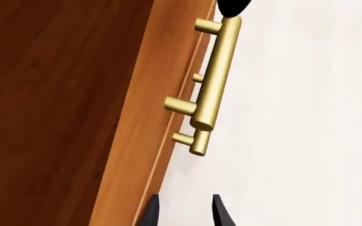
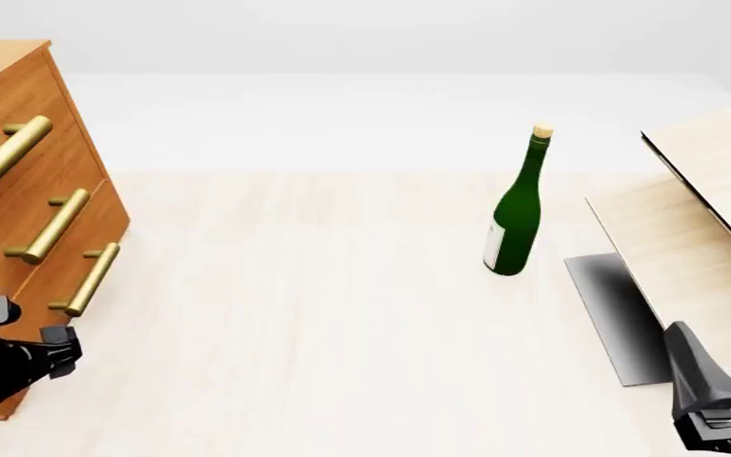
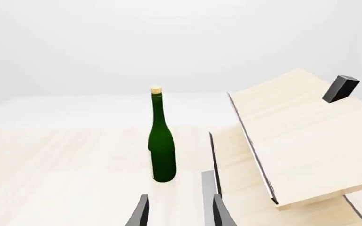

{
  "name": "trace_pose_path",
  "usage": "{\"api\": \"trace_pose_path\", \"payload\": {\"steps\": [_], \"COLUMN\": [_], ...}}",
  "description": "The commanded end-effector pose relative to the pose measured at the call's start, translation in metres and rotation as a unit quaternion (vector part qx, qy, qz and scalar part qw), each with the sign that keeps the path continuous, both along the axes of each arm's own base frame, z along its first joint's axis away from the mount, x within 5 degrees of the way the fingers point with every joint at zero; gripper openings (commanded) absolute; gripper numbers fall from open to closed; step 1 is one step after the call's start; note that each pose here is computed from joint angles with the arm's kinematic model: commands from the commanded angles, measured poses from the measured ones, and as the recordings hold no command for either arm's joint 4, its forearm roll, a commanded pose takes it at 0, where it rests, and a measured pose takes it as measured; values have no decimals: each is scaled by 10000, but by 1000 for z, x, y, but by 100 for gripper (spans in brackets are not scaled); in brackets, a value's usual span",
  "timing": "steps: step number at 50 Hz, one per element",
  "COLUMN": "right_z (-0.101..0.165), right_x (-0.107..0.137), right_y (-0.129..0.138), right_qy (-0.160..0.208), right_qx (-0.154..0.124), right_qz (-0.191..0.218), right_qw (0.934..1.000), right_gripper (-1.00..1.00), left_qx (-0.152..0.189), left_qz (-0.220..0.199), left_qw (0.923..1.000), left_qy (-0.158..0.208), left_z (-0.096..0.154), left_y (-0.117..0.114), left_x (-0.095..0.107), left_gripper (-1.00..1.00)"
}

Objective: Put the bowl in the bottom drawer of the cabinet and close it.

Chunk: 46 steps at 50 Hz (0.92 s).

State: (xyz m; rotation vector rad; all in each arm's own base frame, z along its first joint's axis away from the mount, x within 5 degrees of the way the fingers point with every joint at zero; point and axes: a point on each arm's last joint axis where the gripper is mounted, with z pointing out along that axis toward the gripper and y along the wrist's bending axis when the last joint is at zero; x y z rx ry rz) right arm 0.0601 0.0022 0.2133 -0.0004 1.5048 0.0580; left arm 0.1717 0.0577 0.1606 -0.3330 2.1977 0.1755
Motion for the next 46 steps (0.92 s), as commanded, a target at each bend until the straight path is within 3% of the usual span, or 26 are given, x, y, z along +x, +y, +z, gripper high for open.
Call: {"api": "trace_pose_path", "payload": {"steps": [1,11,28,46], "right_z": [0,0,0,0], "right_x": [0,0,0,0], "right_y": [0,0,0,0], "right_qy": [0,0,-1,-1], "right_qx": [0,0,0,-1], "right_qz": [0,0,0,1], "right_qw": [10000,10000,10000,10000], "right_gripper": [100,100,100,100], "left_qx": [480,523,904,651], "left_qz": [432,556,793,737], "left_qw": [9977,9967,9917,9937], "left_qy": [-209,-279,-464,-538], "left_z": [6,9,10,16], "left_y": [20,25,36,30], "left_x": [-10,-11,-19,-14], "left_gripper": [100,100,100,100]}}
